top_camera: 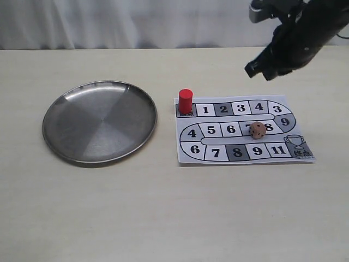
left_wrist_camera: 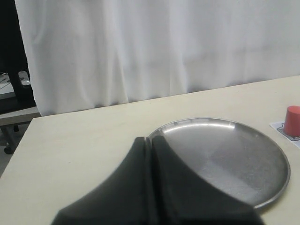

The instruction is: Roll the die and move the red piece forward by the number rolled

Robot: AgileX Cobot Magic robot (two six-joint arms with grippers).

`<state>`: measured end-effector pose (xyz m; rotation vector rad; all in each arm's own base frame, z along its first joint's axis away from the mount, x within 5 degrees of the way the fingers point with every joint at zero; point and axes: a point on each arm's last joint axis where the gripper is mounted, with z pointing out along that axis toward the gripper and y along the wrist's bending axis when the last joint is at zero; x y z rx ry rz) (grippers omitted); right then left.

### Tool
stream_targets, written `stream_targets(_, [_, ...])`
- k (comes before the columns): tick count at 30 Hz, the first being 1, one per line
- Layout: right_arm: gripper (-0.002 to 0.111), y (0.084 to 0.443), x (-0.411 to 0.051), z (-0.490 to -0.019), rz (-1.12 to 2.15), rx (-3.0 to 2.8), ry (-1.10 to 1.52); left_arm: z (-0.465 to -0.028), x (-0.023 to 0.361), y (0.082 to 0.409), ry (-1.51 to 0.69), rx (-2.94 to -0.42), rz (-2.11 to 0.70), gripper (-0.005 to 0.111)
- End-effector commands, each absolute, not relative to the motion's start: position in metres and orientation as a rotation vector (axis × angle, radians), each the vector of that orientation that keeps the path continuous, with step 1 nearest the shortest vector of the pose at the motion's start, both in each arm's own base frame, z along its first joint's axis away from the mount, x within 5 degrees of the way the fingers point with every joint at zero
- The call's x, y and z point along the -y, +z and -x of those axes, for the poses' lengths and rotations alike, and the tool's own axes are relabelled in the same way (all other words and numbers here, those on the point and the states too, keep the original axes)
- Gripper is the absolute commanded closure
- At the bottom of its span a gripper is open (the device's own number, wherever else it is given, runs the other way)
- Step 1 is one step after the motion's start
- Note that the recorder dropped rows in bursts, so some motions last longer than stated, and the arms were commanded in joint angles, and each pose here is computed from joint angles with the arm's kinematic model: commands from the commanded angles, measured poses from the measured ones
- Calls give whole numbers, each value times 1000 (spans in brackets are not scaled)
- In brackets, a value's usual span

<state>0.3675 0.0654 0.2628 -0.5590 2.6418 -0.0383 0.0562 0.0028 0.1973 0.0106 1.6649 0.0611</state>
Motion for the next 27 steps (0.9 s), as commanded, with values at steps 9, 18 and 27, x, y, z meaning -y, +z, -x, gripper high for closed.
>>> stream_targets(9, [104, 153, -41, -346, 507, -2810, -40, -56, -2, 198, 53, -1655, -18, 107])
stream_targets(18, [104, 127, -41, -347, 517, -2880, -34, -56, -2, 198, 53, -1655, -18, 107])
stream_targets(27, [104, 127, -41, -348, 510, -2870, -31, -56, -2, 198, 53, -1655, -18, 107])
